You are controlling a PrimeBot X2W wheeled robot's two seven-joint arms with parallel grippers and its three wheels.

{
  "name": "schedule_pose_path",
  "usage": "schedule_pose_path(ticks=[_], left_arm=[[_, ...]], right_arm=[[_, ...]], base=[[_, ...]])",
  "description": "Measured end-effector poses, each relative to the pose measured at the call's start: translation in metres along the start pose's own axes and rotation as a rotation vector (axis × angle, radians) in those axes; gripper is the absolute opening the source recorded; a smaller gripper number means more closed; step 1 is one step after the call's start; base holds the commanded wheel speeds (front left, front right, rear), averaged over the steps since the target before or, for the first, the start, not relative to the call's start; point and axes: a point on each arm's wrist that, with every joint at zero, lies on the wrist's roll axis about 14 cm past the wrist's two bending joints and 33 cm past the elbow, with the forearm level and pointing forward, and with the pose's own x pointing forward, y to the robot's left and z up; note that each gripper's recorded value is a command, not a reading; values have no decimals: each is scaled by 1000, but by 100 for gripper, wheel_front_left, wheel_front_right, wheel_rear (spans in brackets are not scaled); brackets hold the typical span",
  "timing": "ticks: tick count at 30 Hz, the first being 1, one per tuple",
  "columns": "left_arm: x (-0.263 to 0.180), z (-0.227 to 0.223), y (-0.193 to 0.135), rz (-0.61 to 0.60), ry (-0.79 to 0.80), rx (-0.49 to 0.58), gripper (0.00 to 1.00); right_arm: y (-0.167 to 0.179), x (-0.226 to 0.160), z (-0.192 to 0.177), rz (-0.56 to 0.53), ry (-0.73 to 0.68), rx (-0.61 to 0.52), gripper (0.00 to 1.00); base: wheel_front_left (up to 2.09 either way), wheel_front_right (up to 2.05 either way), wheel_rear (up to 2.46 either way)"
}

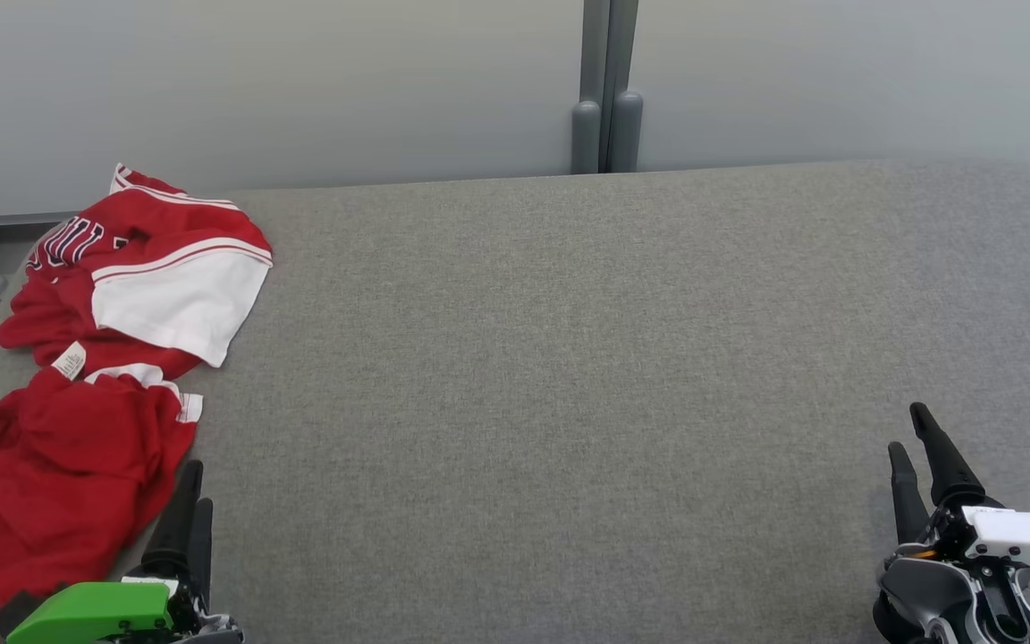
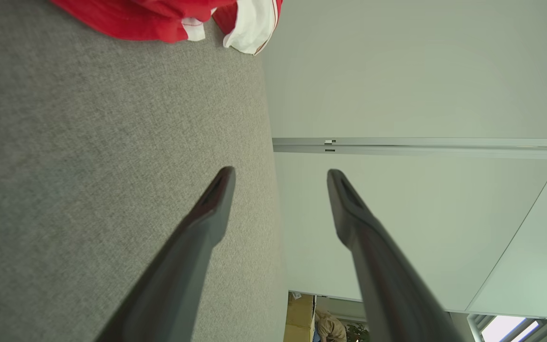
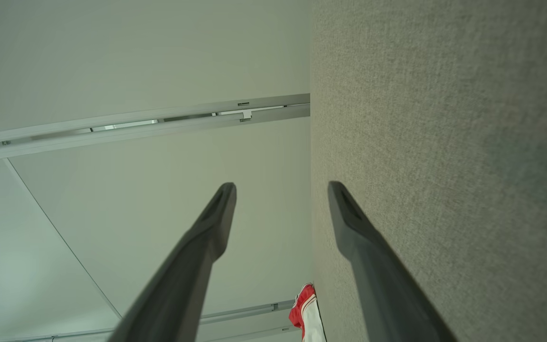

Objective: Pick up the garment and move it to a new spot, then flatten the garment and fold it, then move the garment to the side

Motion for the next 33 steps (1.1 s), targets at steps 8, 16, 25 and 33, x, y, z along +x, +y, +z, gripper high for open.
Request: schedule_pose_path(ticks=[8, 16, 25, 33], left_arm=[[1, -5, -6, -15, -2, 36, 100], [1, -8, -12, -26, -5, 128, 100], [3, -6, -27, -54, -18, 314, 100], [3, -10, -37, -74, -21, 515, 100]], right_arm=[[2, 0, -3, 4, -2, -57, 100], [14, 0, -2, 34, -15, -184, 100], [31, 2, -9, 78, -6, -380, 100], [42, 2, -20, 114, 9, -558, 100]], base=[[0, 0, 0], [0, 0, 0], [0, 0, 0], [0, 0, 0]])
